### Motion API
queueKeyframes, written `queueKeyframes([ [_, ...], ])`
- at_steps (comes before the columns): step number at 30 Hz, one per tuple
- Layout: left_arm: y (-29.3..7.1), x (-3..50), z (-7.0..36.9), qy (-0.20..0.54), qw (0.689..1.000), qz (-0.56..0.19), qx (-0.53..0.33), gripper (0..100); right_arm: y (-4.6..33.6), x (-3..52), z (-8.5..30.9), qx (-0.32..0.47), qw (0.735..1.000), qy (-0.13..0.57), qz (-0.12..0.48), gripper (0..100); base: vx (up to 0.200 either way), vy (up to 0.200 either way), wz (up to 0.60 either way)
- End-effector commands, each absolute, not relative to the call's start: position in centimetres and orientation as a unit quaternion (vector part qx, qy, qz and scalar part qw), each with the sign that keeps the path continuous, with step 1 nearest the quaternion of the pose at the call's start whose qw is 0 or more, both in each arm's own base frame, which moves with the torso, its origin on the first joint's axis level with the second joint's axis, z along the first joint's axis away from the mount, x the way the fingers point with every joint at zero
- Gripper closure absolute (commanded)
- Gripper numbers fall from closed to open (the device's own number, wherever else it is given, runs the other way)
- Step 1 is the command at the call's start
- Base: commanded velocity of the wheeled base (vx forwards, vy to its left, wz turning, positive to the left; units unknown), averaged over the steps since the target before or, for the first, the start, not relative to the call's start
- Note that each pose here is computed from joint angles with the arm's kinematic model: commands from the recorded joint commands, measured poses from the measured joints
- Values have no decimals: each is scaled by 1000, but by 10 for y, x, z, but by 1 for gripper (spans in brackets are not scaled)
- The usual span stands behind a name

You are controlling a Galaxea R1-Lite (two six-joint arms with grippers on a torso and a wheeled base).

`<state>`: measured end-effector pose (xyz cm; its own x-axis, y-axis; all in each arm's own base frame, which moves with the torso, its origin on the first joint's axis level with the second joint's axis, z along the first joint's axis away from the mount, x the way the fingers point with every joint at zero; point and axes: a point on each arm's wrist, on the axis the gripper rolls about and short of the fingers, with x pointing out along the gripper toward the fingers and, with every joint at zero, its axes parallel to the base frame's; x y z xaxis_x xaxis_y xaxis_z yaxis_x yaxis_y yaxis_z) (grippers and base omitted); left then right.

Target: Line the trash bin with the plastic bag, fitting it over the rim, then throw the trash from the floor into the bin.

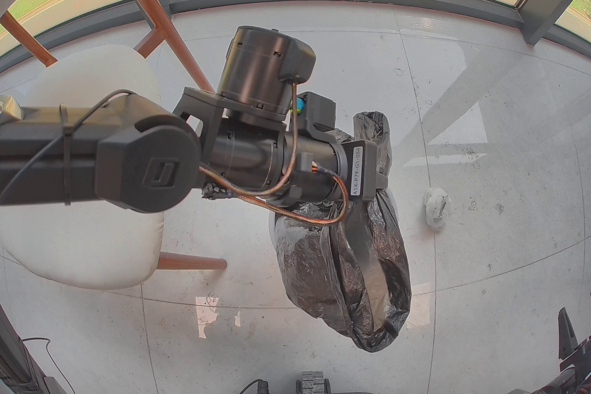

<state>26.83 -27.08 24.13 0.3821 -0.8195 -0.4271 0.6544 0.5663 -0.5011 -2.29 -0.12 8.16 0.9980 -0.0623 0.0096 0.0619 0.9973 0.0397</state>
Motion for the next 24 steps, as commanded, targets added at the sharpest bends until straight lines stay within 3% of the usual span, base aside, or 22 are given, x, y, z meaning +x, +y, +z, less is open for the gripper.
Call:
queueKeyframes([
  [1,-280,264,247,317,821,-465,-96,100,-1,-23,78,16,999,-11,-31,0,0,0,0],
  [3,-282,261,248,312,821,-470,-90,100,-2,-24,115,-21,996,-91,-12,0,0,0,0],
  [5,-284,259,249,310,821,-471,-88,100,-2,-6,116,4,999,-29,17,0,0,0,0],
  [9,-287,257,246,307,823,-472,-73,100,-2,-6,131,126,987,-11,102,0,0,0,0],
  [12,-287,257,246,300,830,-467,-60,100,0,3,149,137,979,30,146,0,0,0,0],
  [15,-286,257,242,291,843,-451,-35,100,7,14,179,195,955,64,213,0,0,0,0],
  [24,-286,256,240,275,861,-428,-1,100,45,63,225,247,908,165,294,0,0,0,0],
])
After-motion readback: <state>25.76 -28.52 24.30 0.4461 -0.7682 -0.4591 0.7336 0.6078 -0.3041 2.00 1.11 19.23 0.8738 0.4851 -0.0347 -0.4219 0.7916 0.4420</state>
